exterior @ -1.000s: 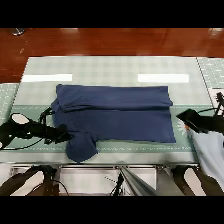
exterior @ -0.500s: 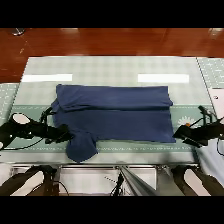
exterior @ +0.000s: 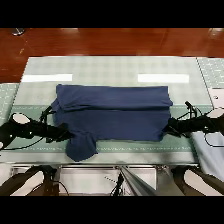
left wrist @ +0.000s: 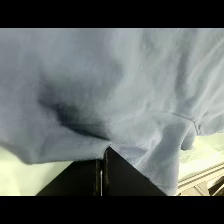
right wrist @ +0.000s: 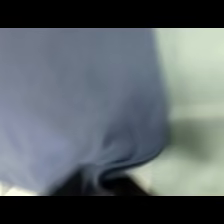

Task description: Fold the shirts.

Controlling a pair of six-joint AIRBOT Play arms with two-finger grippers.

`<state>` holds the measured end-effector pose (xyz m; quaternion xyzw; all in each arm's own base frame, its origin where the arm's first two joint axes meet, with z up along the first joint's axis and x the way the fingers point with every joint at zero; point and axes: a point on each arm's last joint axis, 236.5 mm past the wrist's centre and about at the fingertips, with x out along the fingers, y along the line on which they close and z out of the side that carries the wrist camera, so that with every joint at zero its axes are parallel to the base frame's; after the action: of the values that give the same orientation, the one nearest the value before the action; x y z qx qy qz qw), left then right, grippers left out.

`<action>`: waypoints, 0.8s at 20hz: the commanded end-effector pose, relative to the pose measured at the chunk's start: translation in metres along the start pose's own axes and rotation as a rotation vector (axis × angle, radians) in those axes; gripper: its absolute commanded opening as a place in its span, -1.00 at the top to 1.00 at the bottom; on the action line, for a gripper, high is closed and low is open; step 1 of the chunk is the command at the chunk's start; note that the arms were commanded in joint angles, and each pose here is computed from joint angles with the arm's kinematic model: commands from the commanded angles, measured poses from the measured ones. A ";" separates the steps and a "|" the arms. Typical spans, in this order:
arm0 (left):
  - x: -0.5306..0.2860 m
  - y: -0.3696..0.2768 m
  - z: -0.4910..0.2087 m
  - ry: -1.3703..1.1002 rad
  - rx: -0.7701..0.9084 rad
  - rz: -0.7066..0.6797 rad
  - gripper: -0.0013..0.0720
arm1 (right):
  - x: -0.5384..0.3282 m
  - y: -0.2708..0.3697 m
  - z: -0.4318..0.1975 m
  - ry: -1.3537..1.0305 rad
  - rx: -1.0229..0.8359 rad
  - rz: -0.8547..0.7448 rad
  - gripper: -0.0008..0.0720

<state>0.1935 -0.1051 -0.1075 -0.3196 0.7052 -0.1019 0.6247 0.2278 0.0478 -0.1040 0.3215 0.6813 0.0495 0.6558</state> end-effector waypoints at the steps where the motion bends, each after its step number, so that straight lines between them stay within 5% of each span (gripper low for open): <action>1: -0.013 -0.010 0.011 -0.023 0.045 -0.032 0.89 | -0.006 0.040 0.014 -0.031 -0.086 0.155 0.91; 8: -0.102 -0.078 0.106 -0.278 0.152 -0.170 0.90 | -0.064 0.079 0.086 -0.166 -0.176 0.169 0.91; 16: -0.087 -0.117 0.213 -0.198 0.140 -0.186 0.89 | -0.069 0.124 0.181 -0.248 -0.096 0.382 0.91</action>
<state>0.3982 -0.0853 -0.0109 -0.3412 0.5887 -0.1692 0.7130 0.4072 0.0469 -0.0105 0.3893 0.5371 0.1553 0.7320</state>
